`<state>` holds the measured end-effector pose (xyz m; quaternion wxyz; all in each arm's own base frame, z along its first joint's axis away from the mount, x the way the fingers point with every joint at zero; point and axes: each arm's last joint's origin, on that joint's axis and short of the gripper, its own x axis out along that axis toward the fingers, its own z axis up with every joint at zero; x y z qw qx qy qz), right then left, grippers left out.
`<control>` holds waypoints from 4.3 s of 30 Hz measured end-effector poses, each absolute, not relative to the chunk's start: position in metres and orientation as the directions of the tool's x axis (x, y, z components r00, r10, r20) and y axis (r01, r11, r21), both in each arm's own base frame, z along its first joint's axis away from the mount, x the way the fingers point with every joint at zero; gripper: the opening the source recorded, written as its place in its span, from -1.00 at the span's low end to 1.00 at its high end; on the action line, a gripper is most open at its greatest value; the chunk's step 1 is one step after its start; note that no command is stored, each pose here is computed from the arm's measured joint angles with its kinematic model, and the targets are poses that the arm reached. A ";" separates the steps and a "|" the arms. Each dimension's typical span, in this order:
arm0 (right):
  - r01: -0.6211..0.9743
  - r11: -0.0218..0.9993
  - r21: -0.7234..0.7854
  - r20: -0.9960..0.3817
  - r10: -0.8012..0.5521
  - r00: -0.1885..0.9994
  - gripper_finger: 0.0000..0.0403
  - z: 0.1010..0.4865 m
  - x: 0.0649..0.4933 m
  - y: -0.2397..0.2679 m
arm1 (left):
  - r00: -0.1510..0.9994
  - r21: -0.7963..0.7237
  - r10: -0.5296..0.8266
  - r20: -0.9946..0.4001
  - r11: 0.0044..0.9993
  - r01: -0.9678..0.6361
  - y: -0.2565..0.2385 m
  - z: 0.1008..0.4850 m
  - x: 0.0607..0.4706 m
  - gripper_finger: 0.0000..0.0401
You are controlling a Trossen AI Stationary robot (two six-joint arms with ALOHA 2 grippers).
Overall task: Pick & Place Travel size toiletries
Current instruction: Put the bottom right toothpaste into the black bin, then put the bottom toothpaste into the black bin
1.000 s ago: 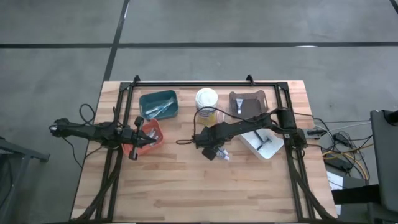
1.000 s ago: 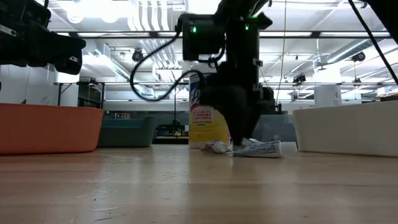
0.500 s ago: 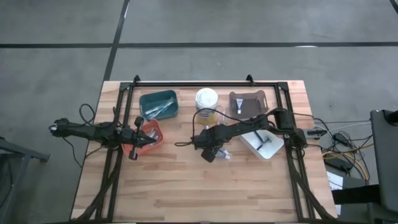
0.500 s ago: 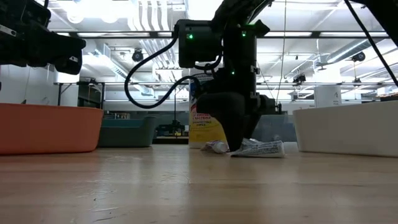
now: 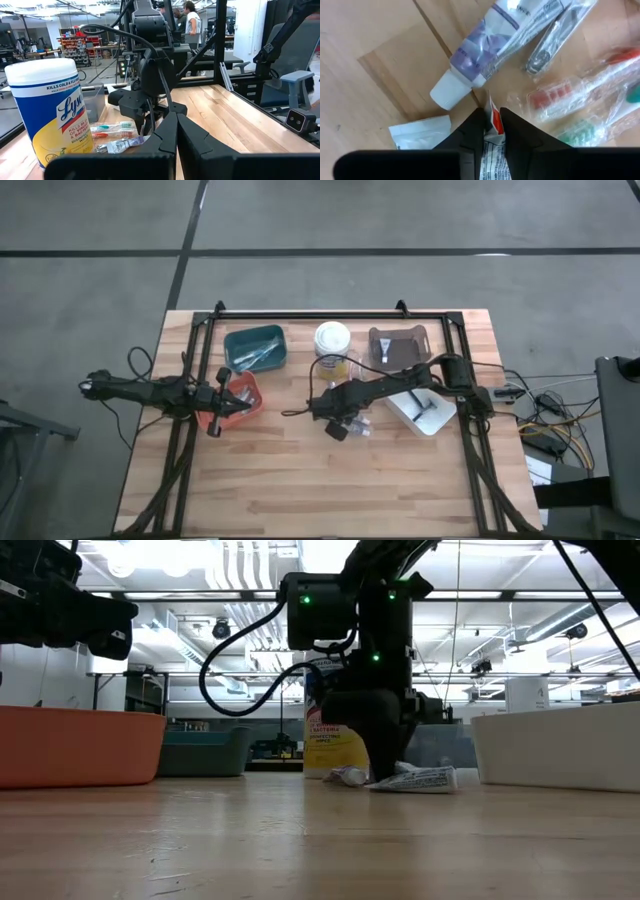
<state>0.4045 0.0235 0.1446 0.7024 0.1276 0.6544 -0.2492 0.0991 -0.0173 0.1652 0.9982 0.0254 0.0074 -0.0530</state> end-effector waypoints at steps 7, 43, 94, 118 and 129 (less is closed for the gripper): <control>0.491 0.862 -0.127 -0.982 -0.181 0.063 -0.74 0.156 0.412 0.021 | 0.994 0.050 -0.105 -0.017 0.993 0.106 -0.017 0.165 0.099 -0.96; 0.555 0.816 -0.163 -0.983 -0.088 -0.159 -0.74 0.275 0.354 -0.053 | 0.994 0.050 -0.106 -0.017 0.993 0.106 -0.017 0.165 0.099 -0.96; 0.800 0.588 -0.120 -0.773 -0.561 0.296 -0.74 0.237 0.236 -0.127 | 0.994 0.050 -0.105 -0.017 0.993 0.106 -0.017 0.165 0.099 -0.96; 0.809 0.576 -0.120 -0.775 -0.564 0.287 -0.42 0.238 0.233 -0.126 | 0.994 0.050 -0.105 -0.017 0.993 0.106 -0.017 0.165 0.099 -0.96; 0.795 0.600 -0.091 -0.788 -0.531 0.311 -0.21 0.238 0.234 -0.125 | 0.994 0.050 -0.106 -0.017 0.993 0.106 -0.017 0.165 0.099 -0.96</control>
